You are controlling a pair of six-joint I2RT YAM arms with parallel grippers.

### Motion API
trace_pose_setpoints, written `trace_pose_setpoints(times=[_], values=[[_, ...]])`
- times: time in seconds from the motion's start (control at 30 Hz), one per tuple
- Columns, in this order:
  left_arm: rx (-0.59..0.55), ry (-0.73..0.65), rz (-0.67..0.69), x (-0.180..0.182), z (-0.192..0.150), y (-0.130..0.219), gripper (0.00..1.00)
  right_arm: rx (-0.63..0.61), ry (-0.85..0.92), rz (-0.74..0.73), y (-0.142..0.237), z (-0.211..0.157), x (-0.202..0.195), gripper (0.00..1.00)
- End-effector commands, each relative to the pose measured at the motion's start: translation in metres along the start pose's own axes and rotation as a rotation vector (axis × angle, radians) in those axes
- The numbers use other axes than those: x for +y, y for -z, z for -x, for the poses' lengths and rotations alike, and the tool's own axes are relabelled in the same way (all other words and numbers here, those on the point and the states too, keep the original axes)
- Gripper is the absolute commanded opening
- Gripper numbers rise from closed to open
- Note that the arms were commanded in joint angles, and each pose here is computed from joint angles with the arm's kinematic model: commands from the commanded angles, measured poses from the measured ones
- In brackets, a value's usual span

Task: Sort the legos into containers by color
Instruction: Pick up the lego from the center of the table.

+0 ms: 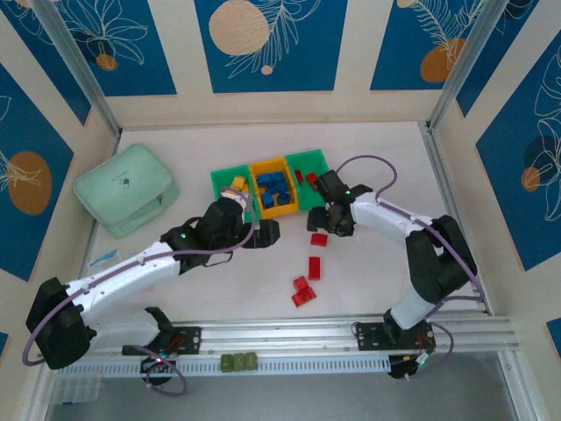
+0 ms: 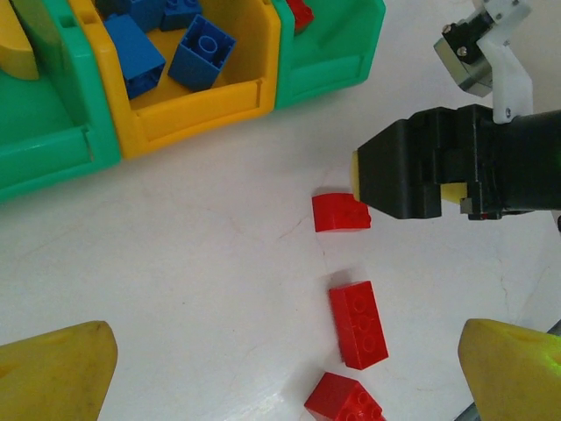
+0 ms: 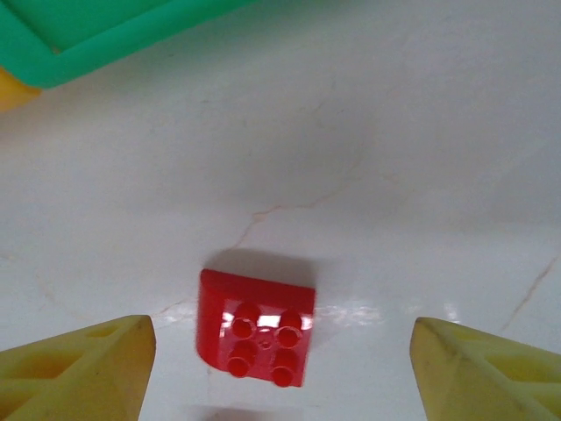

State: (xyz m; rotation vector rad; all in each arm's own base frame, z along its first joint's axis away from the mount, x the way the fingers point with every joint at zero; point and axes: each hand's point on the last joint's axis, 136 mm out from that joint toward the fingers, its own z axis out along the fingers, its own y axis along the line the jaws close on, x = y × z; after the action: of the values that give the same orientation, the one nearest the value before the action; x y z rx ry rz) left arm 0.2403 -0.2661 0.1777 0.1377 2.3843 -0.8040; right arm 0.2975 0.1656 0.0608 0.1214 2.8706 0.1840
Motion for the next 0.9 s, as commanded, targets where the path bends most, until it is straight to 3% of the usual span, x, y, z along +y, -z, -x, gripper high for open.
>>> trace_pose_setpoints(times=[0.0, 0.33, 0.87], values=[[-0.016, 0.012, -0.014, -0.004, -0.002, -0.003, 0.99, 0.016, -0.001, 0.001, -0.008, -0.008, 0.013, 0.78], [-0.016, 0.02, -0.004, 0.002, -0.008, -0.004, 0.99, 0.043, 0.019, -0.093, -0.027, -0.025, 0.012, 0.78], [-0.009, 0.02, -0.002, 0.002, -0.009, -0.009, 0.99, 0.053, 0.054, -0.117, -0.04, -0.023, 0.013, 0.51]])
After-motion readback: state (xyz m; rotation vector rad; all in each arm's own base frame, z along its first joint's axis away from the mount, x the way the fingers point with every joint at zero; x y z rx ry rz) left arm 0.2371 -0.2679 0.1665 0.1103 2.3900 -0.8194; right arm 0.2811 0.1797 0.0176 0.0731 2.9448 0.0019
